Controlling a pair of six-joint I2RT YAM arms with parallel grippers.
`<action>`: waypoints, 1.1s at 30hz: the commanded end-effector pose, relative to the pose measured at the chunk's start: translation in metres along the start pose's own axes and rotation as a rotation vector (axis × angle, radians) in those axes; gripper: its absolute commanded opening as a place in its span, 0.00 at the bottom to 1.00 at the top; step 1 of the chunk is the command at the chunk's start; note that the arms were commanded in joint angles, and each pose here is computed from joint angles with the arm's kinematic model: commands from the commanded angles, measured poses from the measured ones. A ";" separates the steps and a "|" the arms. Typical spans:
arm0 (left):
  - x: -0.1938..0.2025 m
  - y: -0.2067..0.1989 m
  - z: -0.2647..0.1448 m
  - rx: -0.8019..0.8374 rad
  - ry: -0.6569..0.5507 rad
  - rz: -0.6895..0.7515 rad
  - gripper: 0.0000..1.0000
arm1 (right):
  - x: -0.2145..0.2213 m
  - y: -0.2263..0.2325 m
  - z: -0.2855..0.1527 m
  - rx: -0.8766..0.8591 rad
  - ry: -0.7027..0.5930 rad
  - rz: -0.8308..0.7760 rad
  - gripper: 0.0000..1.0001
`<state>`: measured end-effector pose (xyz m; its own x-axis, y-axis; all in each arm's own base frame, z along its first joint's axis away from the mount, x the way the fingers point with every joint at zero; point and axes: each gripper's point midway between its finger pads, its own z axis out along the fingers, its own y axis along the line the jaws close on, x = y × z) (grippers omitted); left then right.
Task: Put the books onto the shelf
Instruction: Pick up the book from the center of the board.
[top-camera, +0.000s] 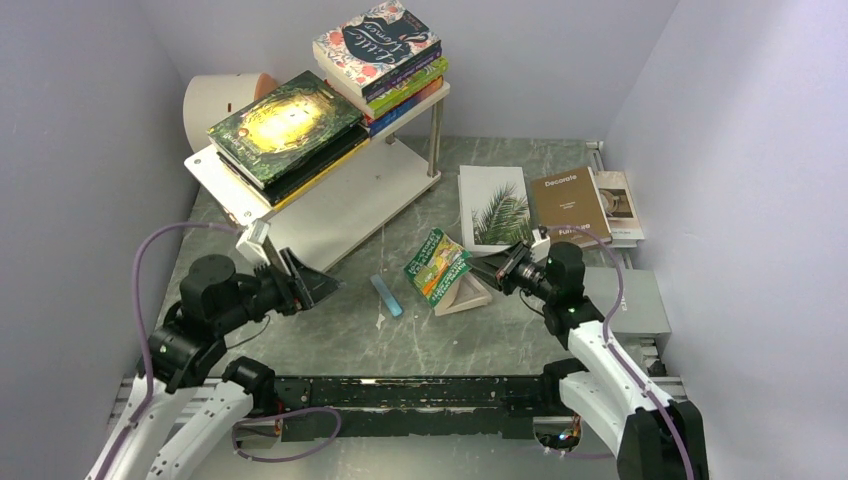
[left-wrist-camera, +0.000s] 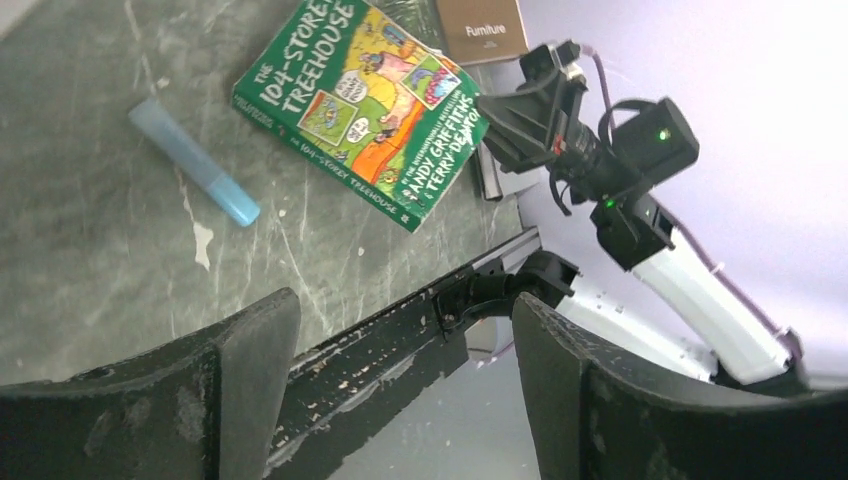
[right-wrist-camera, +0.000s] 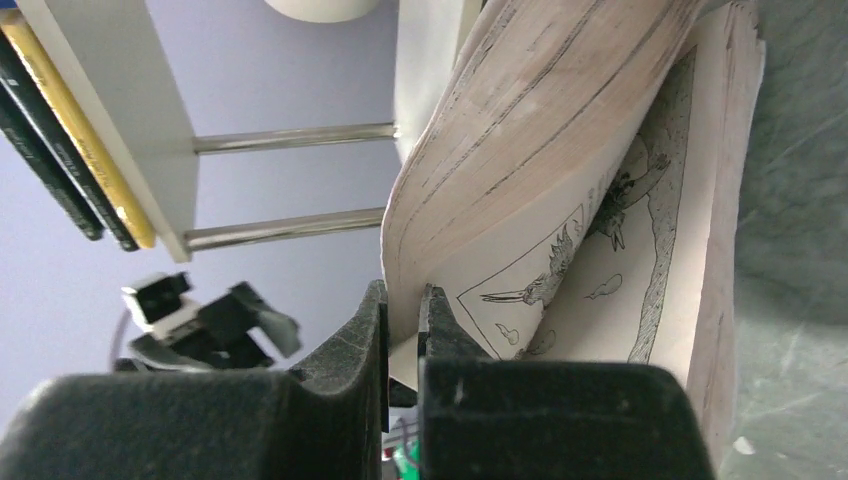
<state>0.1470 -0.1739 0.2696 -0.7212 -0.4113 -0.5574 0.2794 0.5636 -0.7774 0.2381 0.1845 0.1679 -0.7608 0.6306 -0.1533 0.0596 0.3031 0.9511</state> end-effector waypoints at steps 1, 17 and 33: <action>0.015 0.028 -0.003 -0.111 -0.036 -0.263 0.83 | 0.009 0.035 -0.007 -0.143 0.035 0.119 0.00; 0.049 0.056 0.026 -0.145 0.043 -0.767 0.97 | 0.061 0.141 0.008 -0.422 0.186 -0.048 0.00; 0.008 0.055 0.030 -0.016 -0.186 -0.914 0.97 | 0.103 0.206 0.013 -0.605 0.244 -0.023 0.00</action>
<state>0.1601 -0.1718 0.1877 -0.5789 -0.7815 0.2325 -0.4438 0.0628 -0.8939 0.1898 0.3193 0.2950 -0.9026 0.4008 -0.1569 -0.1894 -0.0426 0.9810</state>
